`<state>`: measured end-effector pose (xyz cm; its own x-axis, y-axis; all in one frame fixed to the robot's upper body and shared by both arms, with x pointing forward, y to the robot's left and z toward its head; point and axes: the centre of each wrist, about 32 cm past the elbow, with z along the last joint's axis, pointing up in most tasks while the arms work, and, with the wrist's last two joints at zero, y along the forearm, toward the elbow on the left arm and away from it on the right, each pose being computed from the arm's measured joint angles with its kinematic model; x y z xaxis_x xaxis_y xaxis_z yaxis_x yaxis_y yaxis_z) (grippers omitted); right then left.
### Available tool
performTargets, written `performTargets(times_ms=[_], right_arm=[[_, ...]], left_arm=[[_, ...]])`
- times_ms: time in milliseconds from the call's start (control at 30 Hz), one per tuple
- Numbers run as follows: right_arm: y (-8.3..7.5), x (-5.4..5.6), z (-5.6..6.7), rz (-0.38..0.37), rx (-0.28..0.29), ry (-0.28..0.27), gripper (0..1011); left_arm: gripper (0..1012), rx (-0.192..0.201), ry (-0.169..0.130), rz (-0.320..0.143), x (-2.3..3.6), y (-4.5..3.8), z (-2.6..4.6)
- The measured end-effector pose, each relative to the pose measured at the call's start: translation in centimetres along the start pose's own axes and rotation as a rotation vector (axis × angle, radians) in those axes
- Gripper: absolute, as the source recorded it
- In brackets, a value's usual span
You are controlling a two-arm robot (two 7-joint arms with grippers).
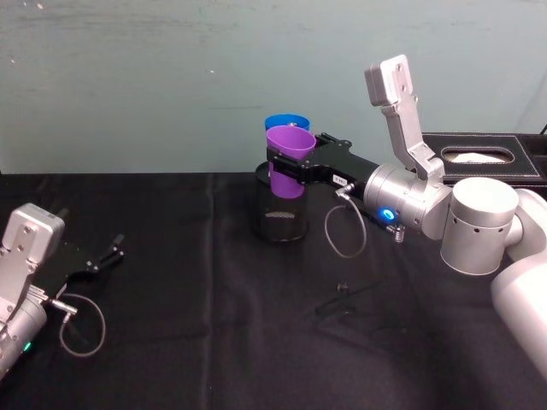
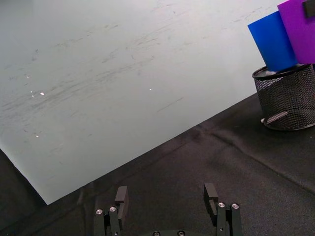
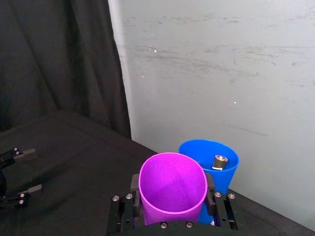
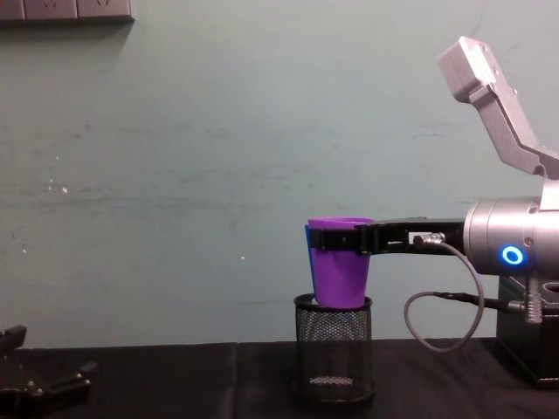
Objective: Pick up one cup with a gripper and tap it against the other cup.
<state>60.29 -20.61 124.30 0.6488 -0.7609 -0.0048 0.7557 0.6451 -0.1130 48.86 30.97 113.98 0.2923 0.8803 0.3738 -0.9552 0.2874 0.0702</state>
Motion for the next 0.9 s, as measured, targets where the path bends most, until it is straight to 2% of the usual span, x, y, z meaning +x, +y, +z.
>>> performTargets(times_ms=[900], right_arm=[[0.00,0.00,0.00,0.000,0.000,0.000,731]], left_arm=[[1000,0.000,0.000,0.000,0.00,0.00,0.00]])
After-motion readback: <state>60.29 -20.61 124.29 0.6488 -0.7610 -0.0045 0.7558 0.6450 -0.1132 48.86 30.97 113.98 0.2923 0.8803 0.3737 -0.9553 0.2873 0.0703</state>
